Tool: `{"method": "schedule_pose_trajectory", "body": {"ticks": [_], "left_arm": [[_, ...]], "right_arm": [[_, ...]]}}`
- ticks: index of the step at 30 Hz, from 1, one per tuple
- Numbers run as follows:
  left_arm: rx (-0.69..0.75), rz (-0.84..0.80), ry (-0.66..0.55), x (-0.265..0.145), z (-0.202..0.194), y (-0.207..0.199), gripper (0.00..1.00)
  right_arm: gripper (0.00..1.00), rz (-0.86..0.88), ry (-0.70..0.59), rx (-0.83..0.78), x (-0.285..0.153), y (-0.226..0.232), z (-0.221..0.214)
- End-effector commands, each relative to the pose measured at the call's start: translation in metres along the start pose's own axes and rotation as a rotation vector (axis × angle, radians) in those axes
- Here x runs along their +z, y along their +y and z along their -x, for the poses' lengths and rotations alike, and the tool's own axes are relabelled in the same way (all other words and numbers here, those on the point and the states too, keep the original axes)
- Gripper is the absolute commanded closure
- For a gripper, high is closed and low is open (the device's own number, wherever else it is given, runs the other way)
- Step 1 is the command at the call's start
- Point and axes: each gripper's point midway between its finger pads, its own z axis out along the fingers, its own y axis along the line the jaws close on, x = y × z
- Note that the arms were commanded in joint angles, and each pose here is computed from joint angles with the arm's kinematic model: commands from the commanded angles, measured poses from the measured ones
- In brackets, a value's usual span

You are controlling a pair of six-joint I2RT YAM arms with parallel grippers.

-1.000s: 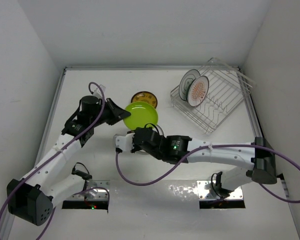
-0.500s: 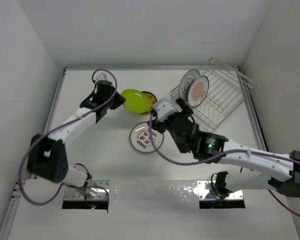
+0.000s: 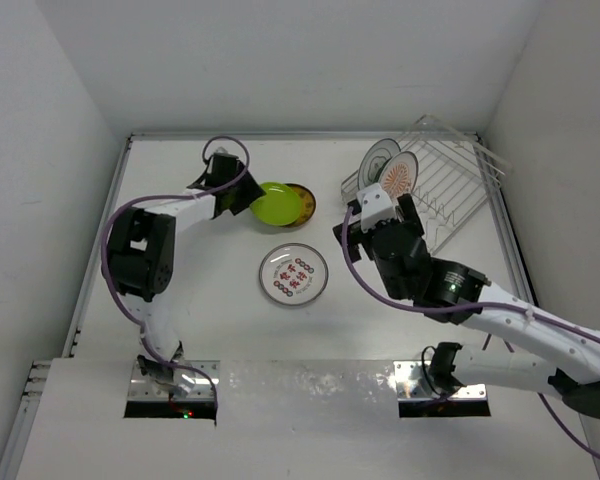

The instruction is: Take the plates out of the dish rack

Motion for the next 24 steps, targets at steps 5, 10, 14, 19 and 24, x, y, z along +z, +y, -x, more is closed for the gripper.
{"method": "schedule_pose_trajectory", "body": {"ticks": [5,10,14,19,24], "left_arm": [[0.044,-0.106,-0.003,-0.008,-0.015,-0.05,0.14],[0.051,-0.025,-0.027,-0.022,-0.018,-0.029,0.0],[0.103,0.0,-0.075,-0.07,0.0,-0.029,0.0],[0.189,-0.057,-0.153,-0.159,0.002,-0.014,0.0],[0.4,-0.1,-0.194,-0.239,0.001,0.001,0.0]], "right_arm": [[0.01,-0.012,0.203,0.146,0.042,-0.007,-0.034],[0.01,0.073,0.345,0.337,0.086,0.003,-0.051],[0.01,0.009,0.371,0.535,0.123,-0.017,-0.049],[0.01,-0.226,0.364,0.703,0.171,-0.075,-0.067],[0.29,-0.306,0.311,0.839,0.218,-0.104,-0.077]]}}
